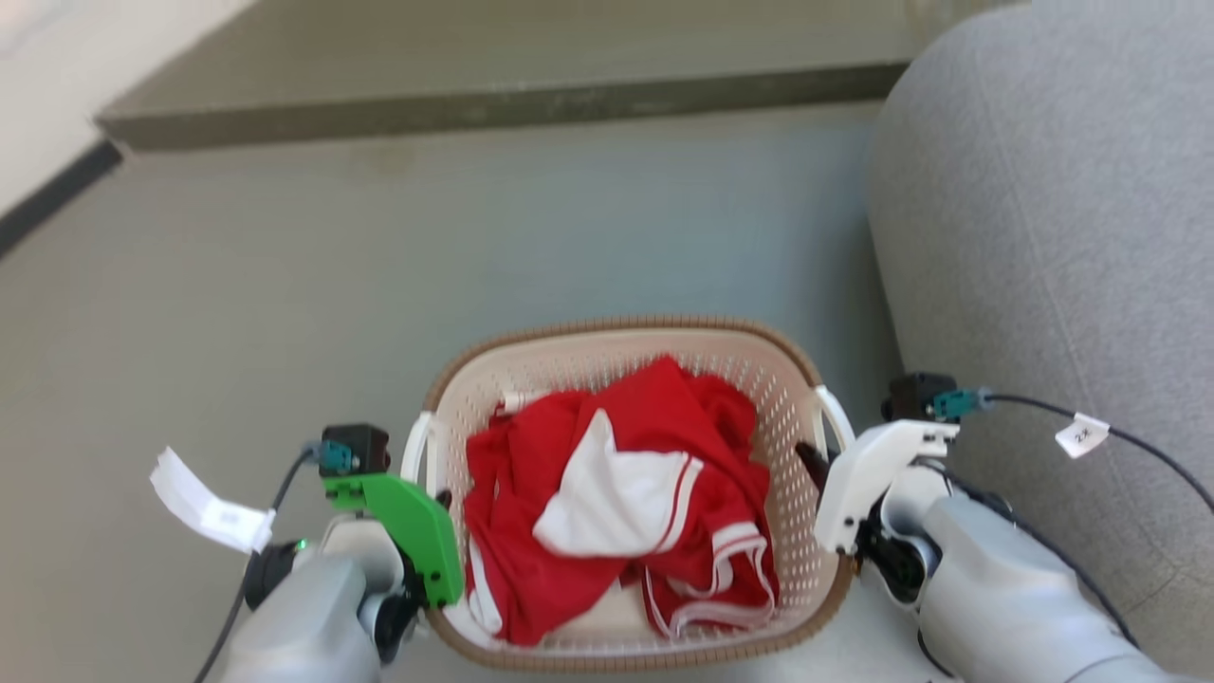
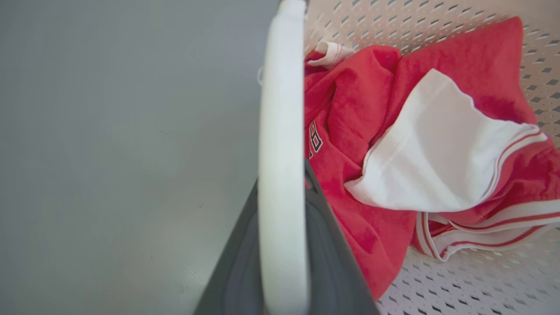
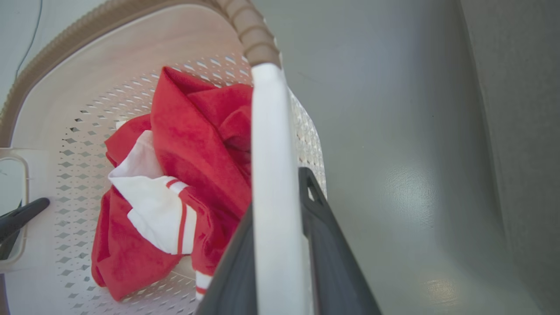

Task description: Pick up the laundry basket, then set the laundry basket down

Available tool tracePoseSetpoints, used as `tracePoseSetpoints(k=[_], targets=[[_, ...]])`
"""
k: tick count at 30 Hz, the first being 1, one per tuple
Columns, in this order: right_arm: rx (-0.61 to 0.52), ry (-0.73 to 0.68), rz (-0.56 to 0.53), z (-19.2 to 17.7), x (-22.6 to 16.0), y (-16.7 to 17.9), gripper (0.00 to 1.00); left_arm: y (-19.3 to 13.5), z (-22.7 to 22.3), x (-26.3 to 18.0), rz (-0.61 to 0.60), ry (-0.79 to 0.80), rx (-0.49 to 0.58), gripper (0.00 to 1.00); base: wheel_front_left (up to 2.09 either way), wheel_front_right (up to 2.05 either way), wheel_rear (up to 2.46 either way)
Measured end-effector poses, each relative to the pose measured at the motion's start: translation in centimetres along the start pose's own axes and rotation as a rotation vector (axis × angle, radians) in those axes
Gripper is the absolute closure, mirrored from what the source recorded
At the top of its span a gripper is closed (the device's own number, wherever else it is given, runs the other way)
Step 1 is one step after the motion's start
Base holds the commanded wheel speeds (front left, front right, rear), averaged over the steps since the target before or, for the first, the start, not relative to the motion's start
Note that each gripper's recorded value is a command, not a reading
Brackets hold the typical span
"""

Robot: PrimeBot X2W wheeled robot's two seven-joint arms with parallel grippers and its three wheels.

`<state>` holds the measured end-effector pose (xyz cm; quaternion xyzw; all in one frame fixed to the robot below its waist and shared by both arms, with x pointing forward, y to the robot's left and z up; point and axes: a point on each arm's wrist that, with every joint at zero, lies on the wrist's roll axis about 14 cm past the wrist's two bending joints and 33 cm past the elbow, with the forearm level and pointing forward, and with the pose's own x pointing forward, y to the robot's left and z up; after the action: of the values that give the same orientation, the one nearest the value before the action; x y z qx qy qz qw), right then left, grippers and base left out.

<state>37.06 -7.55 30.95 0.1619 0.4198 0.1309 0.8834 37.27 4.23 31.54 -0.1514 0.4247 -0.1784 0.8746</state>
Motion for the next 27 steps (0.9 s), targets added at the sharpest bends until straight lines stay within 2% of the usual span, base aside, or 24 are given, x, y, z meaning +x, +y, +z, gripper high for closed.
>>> tracePoseSetpoints(k=[8,13,27], targets=[[-0.013,0.007,0.016,-1.5,-2.4,1.2,1.0,-0.6,-1.6,-2.6,0.009,0.002,-0.007,1.0,0.0,0.0,0.0],[-0.023,-0.018,0.026,-1.2,-3.4,1.8,1.0,-1.0,-1.2,-3.6,0.006,-0.026,0.0,1.0,0.0,0.0,0.0],[-0.039,-0.022,0.03,-1.0,-4.1,2.2,1.0,-1.5,-1.1,-4.3,0.0,-0.03,0.02,1.0,0.0,0.0,0.0]])
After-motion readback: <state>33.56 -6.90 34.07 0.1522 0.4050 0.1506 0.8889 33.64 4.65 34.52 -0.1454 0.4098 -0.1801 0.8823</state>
